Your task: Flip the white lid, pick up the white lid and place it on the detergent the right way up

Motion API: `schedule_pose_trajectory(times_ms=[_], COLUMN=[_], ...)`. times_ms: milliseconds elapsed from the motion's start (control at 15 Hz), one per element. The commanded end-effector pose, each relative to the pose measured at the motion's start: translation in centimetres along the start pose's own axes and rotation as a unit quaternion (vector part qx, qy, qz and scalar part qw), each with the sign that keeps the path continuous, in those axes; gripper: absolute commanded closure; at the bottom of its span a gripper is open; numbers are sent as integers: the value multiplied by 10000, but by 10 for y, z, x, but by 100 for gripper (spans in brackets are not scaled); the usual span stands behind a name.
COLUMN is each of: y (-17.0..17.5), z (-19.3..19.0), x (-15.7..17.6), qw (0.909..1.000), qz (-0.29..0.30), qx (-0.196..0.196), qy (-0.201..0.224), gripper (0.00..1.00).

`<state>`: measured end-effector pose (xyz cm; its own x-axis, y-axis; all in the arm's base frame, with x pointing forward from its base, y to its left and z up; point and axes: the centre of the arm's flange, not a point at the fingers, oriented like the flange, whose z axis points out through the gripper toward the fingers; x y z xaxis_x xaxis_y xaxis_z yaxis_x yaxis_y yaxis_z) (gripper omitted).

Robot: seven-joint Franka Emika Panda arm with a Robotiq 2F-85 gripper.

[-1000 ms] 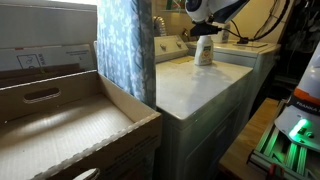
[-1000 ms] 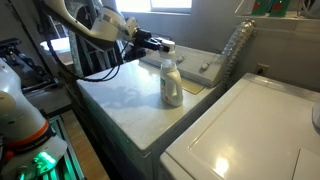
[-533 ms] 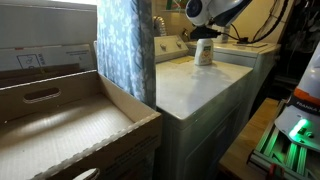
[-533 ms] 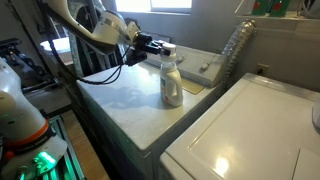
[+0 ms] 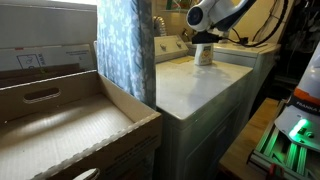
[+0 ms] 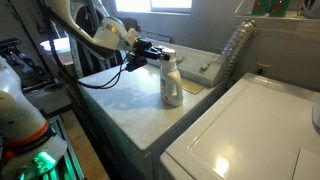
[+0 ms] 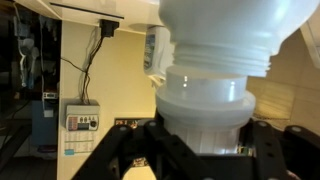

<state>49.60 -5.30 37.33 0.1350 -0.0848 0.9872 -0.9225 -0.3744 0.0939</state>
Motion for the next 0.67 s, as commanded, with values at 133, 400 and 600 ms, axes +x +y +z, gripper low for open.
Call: schedule_pose_trajectory(times_ms=[133,400,600], y=[6,4,1], z=[2,1,-1], x=[-18,-23,-26], qw=[9992,9990,9985], qz=[145,311,493], qx=[91,66,78], qy=[357,325,221], gripper=[62,62,62])
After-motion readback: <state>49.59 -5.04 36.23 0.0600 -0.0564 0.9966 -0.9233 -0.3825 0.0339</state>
